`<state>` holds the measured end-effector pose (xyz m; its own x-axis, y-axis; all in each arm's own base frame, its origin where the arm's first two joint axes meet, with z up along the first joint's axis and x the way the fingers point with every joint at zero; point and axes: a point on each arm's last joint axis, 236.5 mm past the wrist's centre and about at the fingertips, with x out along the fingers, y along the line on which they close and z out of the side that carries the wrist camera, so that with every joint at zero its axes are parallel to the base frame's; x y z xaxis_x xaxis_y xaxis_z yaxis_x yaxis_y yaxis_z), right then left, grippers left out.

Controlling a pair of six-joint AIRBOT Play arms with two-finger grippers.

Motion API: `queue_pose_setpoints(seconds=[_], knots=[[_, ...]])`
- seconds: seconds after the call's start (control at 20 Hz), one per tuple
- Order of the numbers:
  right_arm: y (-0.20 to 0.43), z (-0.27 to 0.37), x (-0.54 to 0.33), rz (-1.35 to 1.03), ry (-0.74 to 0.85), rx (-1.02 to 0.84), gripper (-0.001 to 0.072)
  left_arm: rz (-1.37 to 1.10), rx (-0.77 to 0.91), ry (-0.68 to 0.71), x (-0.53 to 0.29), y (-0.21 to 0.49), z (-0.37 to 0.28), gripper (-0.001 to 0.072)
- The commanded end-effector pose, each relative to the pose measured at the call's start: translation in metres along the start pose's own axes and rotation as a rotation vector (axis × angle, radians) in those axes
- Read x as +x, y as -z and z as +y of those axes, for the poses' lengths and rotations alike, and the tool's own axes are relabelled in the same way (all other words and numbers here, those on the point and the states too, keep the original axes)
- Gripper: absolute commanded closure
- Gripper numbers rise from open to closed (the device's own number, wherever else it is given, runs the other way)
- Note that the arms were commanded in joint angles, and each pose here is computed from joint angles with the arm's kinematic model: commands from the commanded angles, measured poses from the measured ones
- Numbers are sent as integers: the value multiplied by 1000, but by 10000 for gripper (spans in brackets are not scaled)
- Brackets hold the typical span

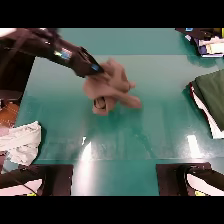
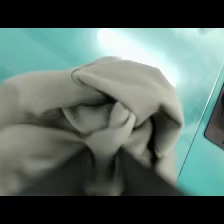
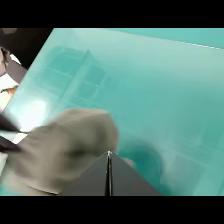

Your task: Fold the shirts.

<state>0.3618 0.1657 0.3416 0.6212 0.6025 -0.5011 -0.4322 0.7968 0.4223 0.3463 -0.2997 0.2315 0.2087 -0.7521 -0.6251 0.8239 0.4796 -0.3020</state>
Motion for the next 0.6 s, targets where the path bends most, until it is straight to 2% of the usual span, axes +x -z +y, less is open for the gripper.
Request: queue_pose_setpoints(seconds=[0.0,0.05,0.3,0.45,0.55], knots=[[5,1,-1,20,-1,-2,693,111,-136,-40,39,27,41,15],[6,1,-1,27,0,-2,693,107,-153,-62,32,28,50,48],[8,-11,-1,36,50,-10,693,157,-319,-100,-2,69,77,48],[10,-12,-1,41,51,-8,693,296,-477,-26,35,145,73,48],[10,-12,-1,41,51,-9,693,295,-632,41,70,183,68,48]])
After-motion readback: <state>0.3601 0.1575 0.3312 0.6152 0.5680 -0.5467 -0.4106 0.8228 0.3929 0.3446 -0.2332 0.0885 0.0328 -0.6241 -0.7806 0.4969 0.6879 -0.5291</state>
